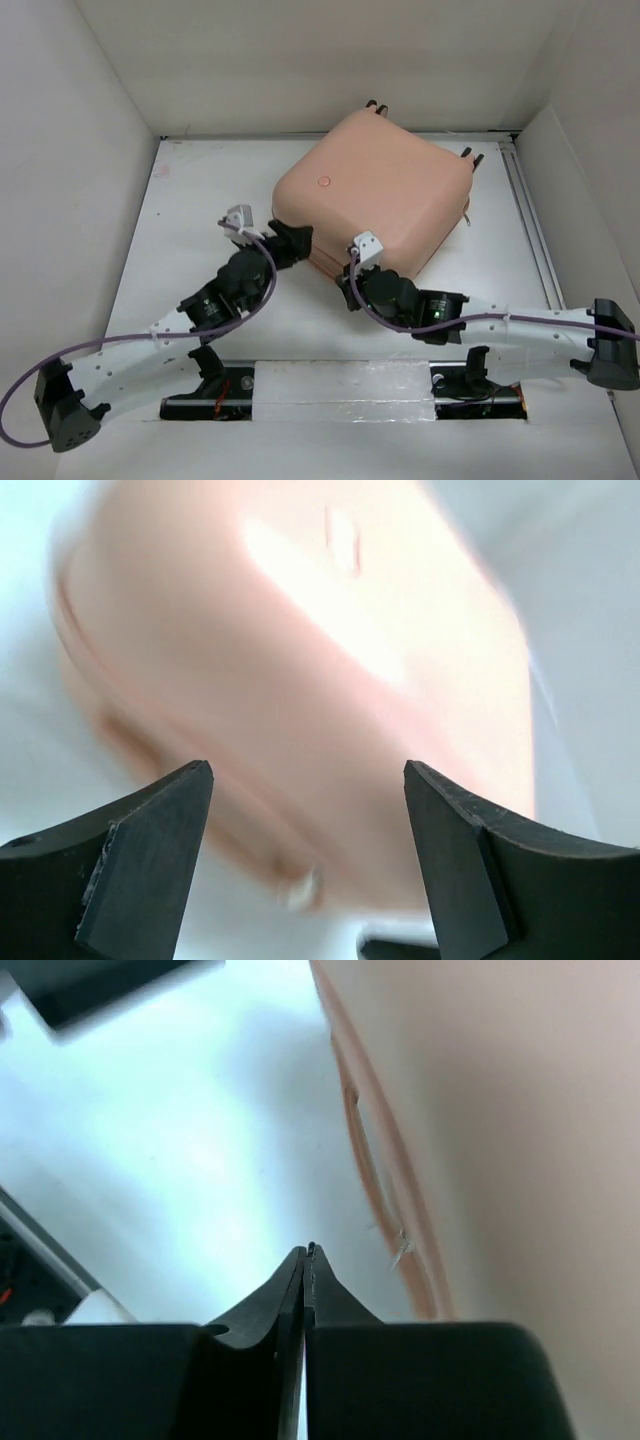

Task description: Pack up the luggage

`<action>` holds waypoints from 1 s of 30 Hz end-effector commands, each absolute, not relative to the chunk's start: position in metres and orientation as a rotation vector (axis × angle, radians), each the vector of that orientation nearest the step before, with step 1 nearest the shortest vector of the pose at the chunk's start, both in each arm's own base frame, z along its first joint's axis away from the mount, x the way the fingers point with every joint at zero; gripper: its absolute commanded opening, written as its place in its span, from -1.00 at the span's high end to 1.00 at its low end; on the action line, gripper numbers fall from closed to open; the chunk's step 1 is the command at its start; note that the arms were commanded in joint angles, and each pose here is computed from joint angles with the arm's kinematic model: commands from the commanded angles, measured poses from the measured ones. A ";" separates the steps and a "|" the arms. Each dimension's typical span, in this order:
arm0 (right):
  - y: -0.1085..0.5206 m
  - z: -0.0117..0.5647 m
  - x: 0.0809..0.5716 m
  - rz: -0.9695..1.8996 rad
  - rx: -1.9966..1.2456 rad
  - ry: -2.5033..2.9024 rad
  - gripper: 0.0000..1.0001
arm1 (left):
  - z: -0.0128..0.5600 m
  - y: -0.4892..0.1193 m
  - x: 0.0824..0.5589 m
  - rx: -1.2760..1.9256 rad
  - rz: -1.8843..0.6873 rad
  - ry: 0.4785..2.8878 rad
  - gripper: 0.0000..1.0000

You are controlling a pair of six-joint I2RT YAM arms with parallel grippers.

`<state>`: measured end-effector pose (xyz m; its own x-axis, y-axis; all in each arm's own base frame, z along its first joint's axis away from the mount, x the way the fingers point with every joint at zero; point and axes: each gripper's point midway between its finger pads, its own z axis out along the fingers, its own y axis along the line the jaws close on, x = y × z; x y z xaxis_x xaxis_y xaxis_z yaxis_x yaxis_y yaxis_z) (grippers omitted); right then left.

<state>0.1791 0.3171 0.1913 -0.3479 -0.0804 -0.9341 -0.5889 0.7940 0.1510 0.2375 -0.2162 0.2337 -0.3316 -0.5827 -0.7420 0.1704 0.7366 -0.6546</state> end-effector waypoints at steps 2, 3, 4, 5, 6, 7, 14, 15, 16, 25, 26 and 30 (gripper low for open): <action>0.280 0.264 0.230 0.448 -0.328 1.791 1.00 | 0.309 -0.193 0.308 -0.401 -0.675 1.581 -0.48; 0.268 0.272 0.242 0.424 -0.283 1.779 1.00 | 0.317 -0.192 0.323 -0.401 -0.679 1.578 -0.46; 0.252 0.281 0.253 0.406 -0.224 1.764 1.00 | 0.324 -0.192 0.336 -0.390 -0.697 1.576 -0.46; 0.239 0.286 0.263 0.390 -0.180 1.755 1.00 | 0.343 -0.201 0.346 -0.341 -0.778 1.573 -0.46; 0.212 0.284 0.280 0.336 -0.089 1.757 1.00 | 0.331 -0.180 0.377 -0.416 -0.750 1.595 -0.44; 0.195 0.283 0.287 0.309 -0.032 1.753 1.00 | 0.339 -0.174 0.389 -0.420 -0.776 1.565 -0.44; 0.062 0.233 0.301 0.101 0.421 1.746 1.00 | 0.292 -0.144 0.508 -0.458 -0.736 1.748 -0.41; 0.052 0.225 0.302 0.079 0.464 1.751 1.00 | 0.280 -0.152 0.517 -0.450 -0.748 1.799 -0.39; 0.036 0.216 0.304 0.052 0.498 1.761 1.00 | 0.244 -0.155 0.532 -0.447 -0.741 1.887 -0.39; 0.036 0.164 0.351 0.127 0.534 1.881 1.00 | 0.200 -0.185 0.558 -0.372 -0.888 2.003 -0.33; 0.041 0.171 0.361 0.149 0.506 1.860 1.00 | 0.193 -0.185 0.556 -0.376 -0.885 2.014 -0.33; 0.090 0.170 0.390 0.288 0.312 1.928 1.00 | 0.161 -0.194 0.531 -0.372 -0.876 2.054 -0.33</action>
<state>0.3473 0.0353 0.1221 -0.4251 0.3430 -0.8376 0.3213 0.9223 0.2146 0.5454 -0.1816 0.1372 -0.6117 -0.5553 -0.5634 -0.0316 0.7288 -0.6840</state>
